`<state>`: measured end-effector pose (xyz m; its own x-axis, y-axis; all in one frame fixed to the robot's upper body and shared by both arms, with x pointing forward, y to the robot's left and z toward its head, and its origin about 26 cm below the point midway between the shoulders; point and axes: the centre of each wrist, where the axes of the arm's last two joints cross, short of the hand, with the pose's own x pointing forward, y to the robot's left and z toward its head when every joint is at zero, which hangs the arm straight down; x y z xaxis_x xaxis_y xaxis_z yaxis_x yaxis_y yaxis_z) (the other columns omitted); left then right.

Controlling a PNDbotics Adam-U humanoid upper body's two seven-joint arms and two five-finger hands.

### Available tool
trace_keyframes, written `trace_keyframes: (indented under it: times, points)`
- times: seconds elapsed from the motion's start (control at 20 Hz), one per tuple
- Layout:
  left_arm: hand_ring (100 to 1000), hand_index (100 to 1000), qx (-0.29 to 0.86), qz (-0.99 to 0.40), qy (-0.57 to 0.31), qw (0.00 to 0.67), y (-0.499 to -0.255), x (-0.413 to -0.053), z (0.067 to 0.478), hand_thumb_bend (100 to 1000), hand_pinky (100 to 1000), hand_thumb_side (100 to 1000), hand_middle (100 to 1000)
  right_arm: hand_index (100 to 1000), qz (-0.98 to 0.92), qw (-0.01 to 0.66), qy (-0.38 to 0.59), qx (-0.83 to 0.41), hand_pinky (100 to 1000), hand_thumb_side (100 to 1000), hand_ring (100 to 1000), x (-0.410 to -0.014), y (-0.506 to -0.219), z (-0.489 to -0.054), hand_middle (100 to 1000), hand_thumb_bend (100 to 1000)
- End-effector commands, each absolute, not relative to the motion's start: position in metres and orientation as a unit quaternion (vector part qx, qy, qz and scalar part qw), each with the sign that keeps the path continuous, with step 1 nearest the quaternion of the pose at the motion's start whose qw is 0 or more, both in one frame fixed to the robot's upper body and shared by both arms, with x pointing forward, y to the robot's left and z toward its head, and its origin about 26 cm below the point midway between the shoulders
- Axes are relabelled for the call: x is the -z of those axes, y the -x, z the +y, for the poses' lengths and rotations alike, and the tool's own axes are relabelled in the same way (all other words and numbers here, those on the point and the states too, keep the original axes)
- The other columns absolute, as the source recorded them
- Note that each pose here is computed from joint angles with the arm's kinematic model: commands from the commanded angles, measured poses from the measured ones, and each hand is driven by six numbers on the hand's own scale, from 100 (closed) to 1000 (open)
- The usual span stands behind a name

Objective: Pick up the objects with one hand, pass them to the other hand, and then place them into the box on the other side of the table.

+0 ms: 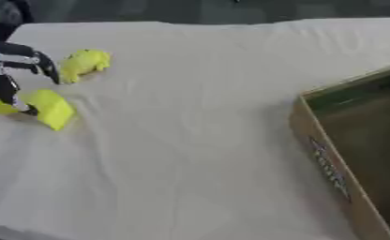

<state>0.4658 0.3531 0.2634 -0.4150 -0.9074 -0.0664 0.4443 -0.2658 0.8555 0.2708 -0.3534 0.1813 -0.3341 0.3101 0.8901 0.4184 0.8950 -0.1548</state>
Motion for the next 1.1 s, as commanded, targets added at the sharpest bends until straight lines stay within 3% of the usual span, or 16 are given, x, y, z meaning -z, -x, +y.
trace_keyframes:
  times: [0.05,0.35,0.65,1.1]
  points:
    - [863,793,0.732,-0.405,-0.310,0.452,-0.459,-0.281,0.366,626,841,100,769,1000,-0.826,0.514,0.227,0.040,1000,586,908,-0.191,-0.268,-0.354,1000,100]
    - [871,805,0.722,-0.411,-0.316,0.458,-0.451,-0.290,0.371,677,852,100,777,1000,-0.861,0.454,0.225,0.048,1000,555,911,-0.205,-0.266,-0.366,1000,100]
    - [871,804,0.717,-0.391,-0.330,0.473,-0.446,-0.292,0.379,667,855,100,776,1000,-0.896,0.380,0.229,0.023,1000,525,906,-0.223,-0.258,-0.385,1000,100]
    - [876,801,0.725,-0.376,-0.329,0.474,-0.449,-0.282,0.383,677,859,100,781,1000,-0.894,0.375,0.243,0.025,1000,524,905,-0.206,-0.248,-0.394,1000,100]
